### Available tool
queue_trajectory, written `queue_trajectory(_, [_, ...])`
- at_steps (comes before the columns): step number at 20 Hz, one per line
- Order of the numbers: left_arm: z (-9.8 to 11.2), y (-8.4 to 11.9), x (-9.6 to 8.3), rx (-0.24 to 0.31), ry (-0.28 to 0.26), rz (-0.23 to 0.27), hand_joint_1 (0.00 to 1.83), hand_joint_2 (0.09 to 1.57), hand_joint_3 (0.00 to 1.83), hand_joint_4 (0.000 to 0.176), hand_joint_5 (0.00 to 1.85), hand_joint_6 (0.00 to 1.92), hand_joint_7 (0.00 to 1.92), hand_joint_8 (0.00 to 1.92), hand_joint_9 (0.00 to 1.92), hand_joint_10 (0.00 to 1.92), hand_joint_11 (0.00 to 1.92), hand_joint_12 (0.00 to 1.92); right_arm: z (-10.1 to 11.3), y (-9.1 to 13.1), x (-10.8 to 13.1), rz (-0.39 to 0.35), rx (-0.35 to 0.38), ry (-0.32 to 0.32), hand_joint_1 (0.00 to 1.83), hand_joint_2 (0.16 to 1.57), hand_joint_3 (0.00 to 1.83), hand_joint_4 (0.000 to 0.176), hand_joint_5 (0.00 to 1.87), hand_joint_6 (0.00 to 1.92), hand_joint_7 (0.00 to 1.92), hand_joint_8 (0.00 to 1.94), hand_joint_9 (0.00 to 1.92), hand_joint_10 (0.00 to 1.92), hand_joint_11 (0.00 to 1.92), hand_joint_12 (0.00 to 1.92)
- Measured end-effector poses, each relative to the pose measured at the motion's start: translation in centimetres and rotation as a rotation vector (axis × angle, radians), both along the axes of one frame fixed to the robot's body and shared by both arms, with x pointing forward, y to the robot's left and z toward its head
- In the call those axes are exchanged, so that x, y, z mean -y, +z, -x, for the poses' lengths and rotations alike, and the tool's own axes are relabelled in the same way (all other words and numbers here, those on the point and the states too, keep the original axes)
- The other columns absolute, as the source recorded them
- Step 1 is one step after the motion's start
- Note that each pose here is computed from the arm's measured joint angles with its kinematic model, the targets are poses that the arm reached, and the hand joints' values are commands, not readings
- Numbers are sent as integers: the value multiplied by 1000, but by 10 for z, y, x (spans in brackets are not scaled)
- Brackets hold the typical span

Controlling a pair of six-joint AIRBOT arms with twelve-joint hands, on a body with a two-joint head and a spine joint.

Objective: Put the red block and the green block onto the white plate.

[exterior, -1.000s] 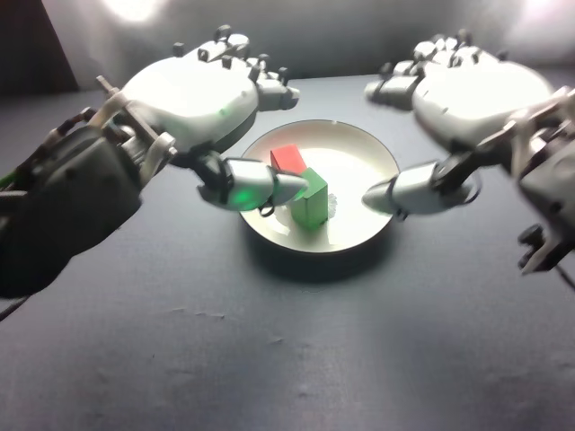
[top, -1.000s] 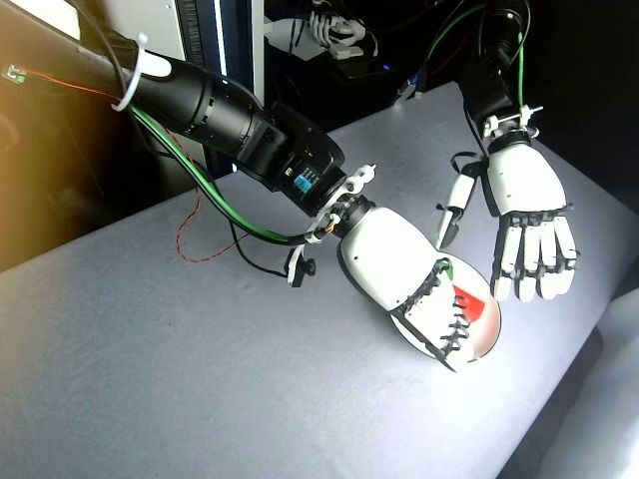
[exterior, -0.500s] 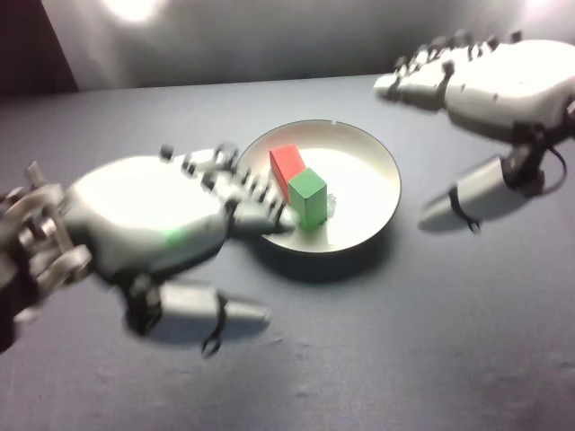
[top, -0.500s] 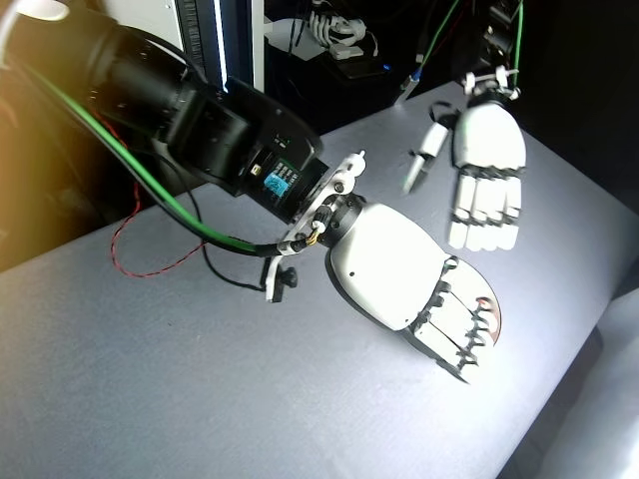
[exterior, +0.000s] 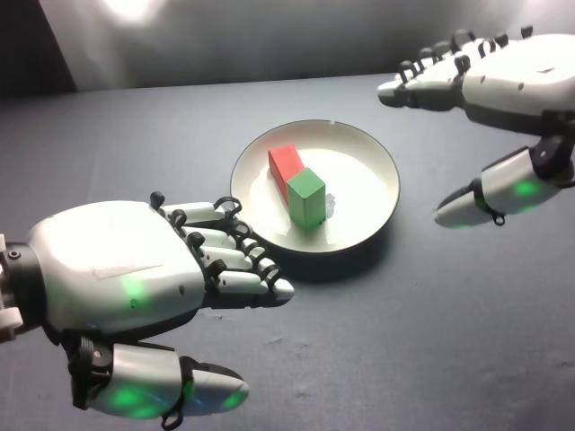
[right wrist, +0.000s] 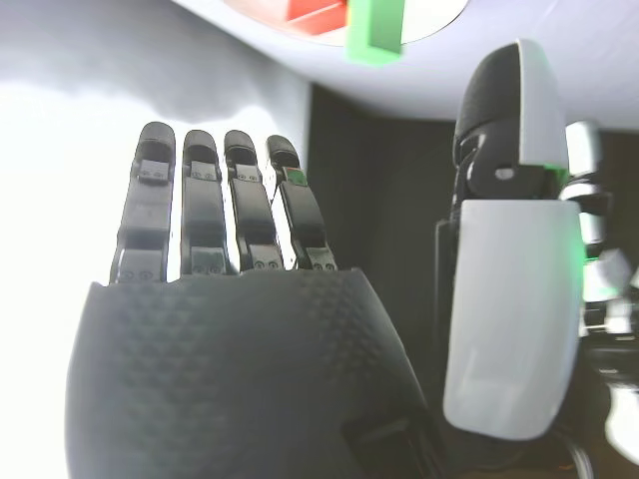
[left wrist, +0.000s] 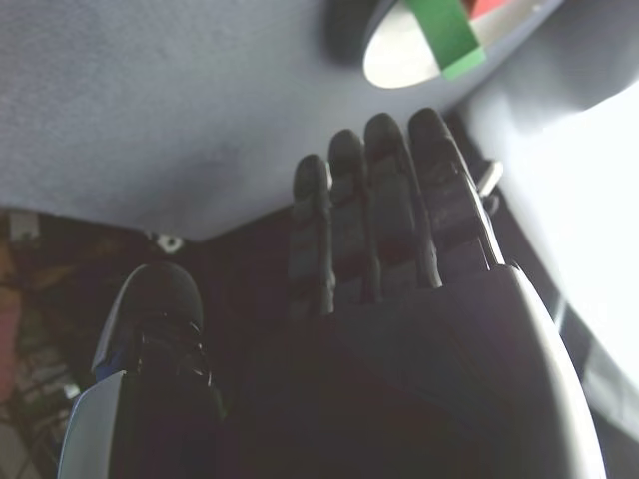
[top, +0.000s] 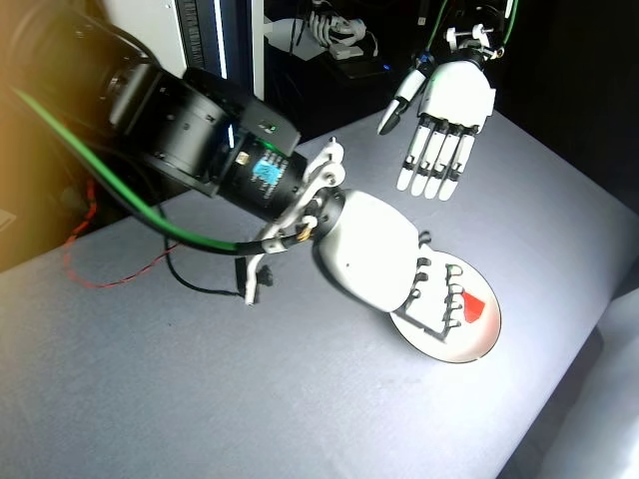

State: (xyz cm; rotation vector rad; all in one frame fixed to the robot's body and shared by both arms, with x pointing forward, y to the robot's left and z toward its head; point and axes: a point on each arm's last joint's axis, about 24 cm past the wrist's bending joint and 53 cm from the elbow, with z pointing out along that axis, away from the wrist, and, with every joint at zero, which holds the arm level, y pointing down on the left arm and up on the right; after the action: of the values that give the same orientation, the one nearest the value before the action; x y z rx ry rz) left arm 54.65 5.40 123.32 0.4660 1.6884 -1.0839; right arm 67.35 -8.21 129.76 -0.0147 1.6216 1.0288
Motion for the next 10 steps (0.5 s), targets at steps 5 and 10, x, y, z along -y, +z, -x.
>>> queue_trajectory(5, [-1,12,2,28,-6,23,140,1456,2,0,744,243,756,373,598,590,231,1287,9,13,6,-44,90,79,729,1096,5,0,712,43,734,57,621,86,69,1106])
queue_trajectory(10, [-6,31,0,69,-2,58,358,1571,46,0,608,1912,610,1915,681,1916,682,1919,36,4,-8,115,288,205,539,1426,7,0,544,1850,617,1840,565,1782,294,1744])
